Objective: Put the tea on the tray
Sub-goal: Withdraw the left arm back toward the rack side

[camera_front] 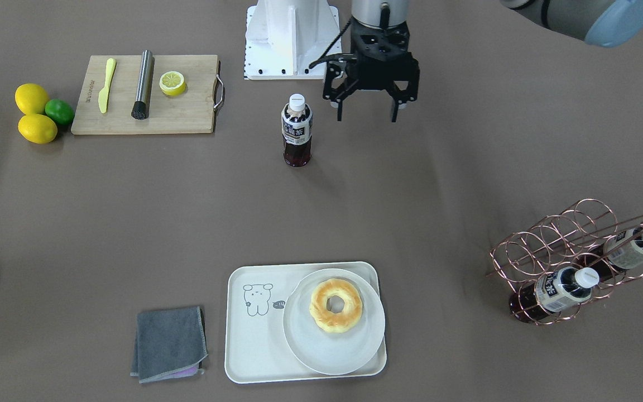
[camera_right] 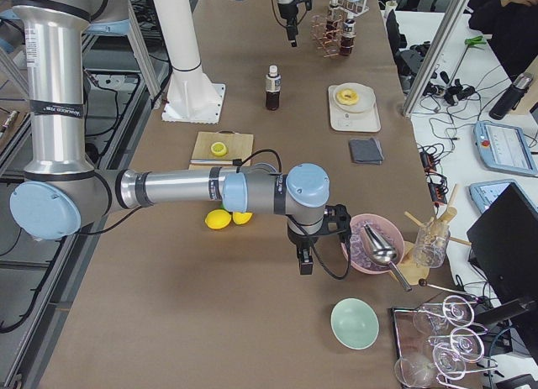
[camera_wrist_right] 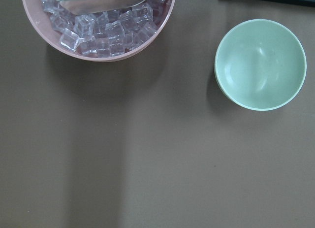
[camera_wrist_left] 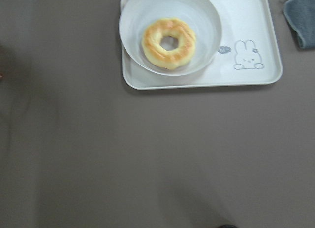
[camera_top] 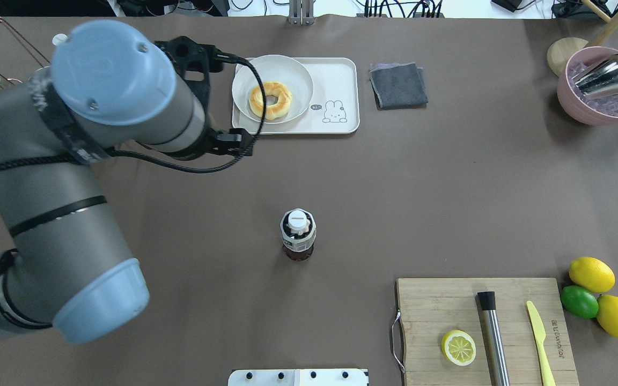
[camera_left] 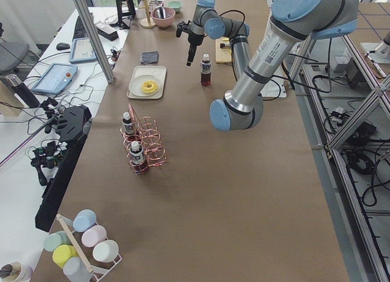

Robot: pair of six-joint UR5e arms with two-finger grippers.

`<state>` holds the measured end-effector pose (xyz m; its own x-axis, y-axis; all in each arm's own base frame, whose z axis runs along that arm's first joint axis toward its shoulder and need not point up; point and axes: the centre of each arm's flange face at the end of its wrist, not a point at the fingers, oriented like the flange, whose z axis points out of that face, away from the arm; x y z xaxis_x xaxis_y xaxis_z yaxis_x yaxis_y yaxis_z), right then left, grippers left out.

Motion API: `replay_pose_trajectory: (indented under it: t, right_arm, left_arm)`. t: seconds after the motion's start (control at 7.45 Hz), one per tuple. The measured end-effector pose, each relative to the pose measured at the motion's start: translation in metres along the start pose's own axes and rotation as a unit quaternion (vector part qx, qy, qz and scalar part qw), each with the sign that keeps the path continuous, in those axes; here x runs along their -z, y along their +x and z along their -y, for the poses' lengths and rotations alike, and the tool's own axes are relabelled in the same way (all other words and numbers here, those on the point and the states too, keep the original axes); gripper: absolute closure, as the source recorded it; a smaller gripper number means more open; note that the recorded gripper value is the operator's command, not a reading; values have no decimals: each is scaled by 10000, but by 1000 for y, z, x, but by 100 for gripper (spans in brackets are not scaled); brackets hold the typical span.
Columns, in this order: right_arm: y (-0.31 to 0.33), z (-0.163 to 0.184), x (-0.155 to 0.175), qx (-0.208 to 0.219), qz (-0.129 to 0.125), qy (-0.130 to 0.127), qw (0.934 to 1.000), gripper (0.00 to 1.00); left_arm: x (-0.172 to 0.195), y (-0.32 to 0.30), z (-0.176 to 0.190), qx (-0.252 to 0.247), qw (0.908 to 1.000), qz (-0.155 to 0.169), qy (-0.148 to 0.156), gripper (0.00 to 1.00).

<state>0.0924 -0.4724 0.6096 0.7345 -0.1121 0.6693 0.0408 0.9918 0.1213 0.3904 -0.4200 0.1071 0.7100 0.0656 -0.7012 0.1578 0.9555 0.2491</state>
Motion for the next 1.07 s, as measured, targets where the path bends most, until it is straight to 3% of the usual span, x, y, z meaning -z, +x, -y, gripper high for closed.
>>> replay_pose_trajectory:
  t: [0.13,0.4,0.94,1.07]
  right_arm:
    - [-1,2,2,15,0,19,10000,0]
    - [-6,5,7,38,-6,75,10000,0]
    - [-21,9,19,59,-10,187,9998,0]
    - [-31,16,21,56,-4,207,9998,0]
  left_arm:
    - [1,-48,16,-263,9995,151,-3,2]
    - [12,-135,36,-300,9991,298,-95,2]
    - [3,-182,35,-178,9981,551,-190,2]
    - [4,-199,37,-367,9971,635,-203,2]
